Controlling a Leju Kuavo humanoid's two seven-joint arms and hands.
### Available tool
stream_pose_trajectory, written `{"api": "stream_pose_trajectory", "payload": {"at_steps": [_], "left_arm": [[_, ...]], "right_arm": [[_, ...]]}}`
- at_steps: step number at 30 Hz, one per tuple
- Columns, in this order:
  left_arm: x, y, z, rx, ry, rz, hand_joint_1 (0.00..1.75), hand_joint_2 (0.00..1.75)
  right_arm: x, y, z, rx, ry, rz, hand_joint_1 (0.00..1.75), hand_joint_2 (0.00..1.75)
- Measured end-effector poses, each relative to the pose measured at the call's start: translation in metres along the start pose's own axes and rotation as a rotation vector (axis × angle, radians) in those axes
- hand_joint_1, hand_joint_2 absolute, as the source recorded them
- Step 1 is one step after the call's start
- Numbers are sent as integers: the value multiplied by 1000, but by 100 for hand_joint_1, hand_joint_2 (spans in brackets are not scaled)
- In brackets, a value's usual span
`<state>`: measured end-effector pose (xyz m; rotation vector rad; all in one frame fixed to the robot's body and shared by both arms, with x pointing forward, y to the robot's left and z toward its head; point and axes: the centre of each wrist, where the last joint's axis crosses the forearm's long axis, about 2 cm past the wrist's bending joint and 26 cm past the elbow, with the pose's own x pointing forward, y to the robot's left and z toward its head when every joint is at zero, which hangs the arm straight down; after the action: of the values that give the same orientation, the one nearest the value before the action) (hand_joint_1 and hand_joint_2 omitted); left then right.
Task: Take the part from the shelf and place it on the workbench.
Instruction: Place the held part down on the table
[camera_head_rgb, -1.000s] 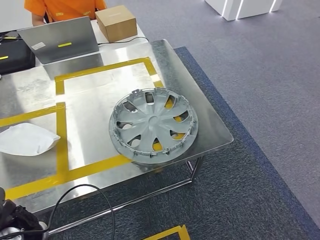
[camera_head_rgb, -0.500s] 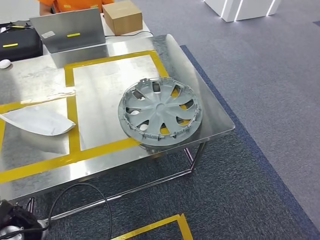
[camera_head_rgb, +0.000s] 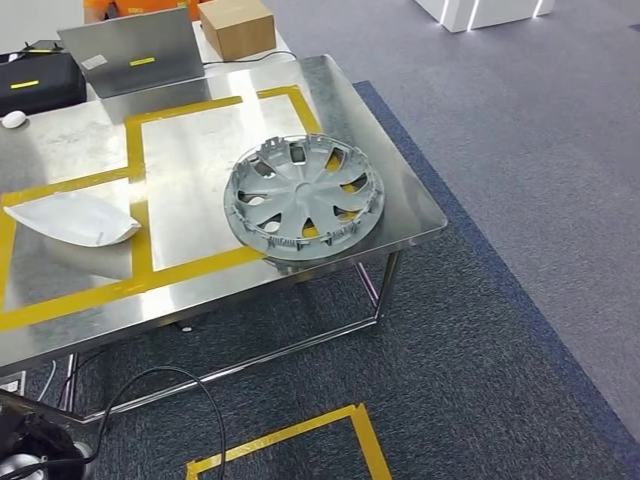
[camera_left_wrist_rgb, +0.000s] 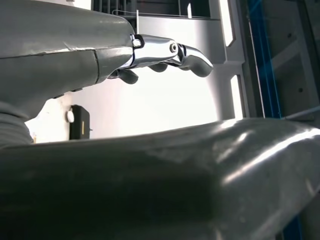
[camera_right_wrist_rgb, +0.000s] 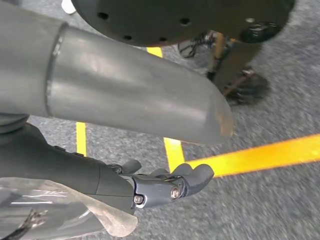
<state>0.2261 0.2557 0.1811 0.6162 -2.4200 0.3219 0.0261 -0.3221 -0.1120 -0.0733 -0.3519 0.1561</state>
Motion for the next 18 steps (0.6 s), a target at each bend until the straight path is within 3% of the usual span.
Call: {"api": "stream_pose_trajectory", "payload": {"at_steps": [18], "left_arm": [[0,2,1,-7,-13,-21,0,0]], "right_arm": [[0,-1,0,0,2,4,0,0]]}}
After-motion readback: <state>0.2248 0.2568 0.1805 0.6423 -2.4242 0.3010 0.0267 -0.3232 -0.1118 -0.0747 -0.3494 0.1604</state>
